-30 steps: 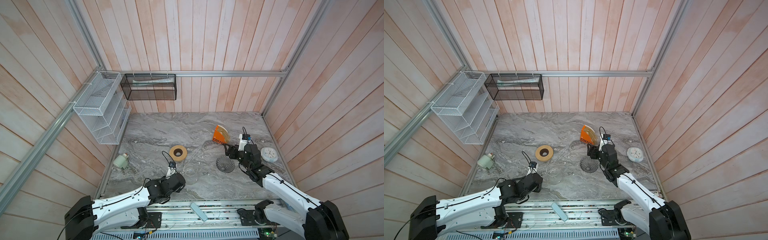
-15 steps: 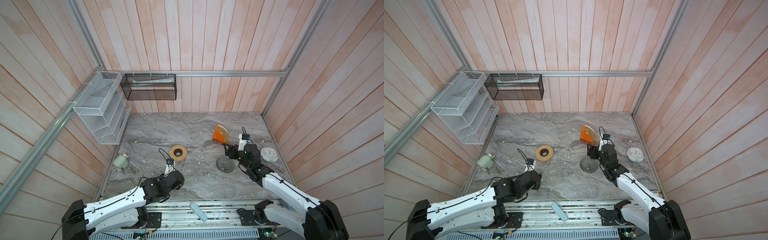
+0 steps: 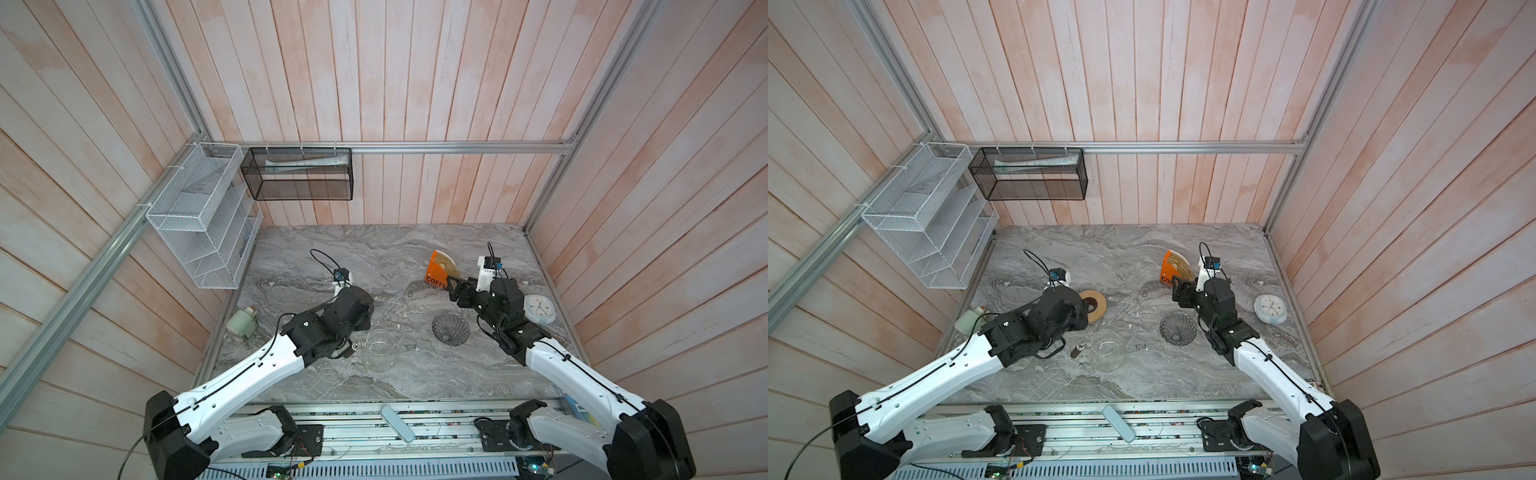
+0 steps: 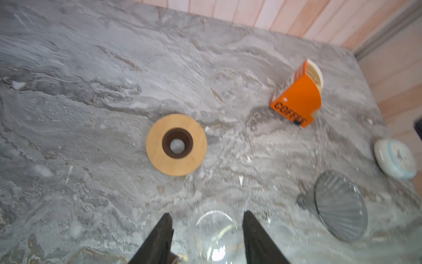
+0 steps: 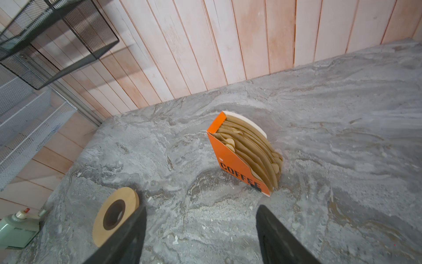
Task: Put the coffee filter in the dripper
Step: 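Move left gripper over the round wooden dripper stand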
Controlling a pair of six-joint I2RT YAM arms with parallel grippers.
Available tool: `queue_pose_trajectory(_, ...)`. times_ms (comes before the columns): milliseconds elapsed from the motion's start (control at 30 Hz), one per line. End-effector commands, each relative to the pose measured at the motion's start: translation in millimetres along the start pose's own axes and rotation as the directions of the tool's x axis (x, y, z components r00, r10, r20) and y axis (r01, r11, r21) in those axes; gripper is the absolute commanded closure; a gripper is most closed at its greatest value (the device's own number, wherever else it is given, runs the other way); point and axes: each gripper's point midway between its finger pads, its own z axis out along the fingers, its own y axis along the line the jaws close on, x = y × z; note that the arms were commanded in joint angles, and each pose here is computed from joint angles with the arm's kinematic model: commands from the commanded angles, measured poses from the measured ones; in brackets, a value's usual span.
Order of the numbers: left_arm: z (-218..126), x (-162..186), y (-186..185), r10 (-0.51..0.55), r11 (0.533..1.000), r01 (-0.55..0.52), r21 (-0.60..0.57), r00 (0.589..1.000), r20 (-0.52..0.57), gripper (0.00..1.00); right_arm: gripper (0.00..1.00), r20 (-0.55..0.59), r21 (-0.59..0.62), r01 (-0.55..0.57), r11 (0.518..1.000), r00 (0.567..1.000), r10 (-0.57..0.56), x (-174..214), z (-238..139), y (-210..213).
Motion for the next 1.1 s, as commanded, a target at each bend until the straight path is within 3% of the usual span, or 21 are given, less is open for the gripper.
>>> queue_pose_trajectory(0, 20.2, -8.3, 15.4, -0.023, 0.999, 0.027, 0.047, 0.996, -0.087, 0.46, 0.24, -0.011, -0.036, 0.028, 0.999, 1.0, -0.029, -8.6, 3.9, 12.5)
queue_pose_trajectory(233, 73.0, -15.5, 35.2, -0.052, 0.995, 0.064, 0.076, 0.988, -0.149, 0.36, 0.24, -0.017, -0.064, 0.027, 0.998, 0.999, -0.028, -14.2, 15.6, 21.2)
queue_pose_trajectory(767, 138.3, 48.1, 57.8, -0.024, 0.999, 0.037, 0.031, 0.933, -0.359, 0.43, 0.24, -0.047, -0.04, 0.023, 0.999, 0.999, -0.025, 1.1, 27.8, 12.5)
queue_pose_trajectory(1067, 157.6, 61.8, 71.4, -0.031, 0.999, 0.016, -0.042, 0.919, -0.392, 0.39, 0.24, -0.057, -0.032, 0.028, 0.999, 0.998, -0.03, 6.6, 31.0, 9.0)
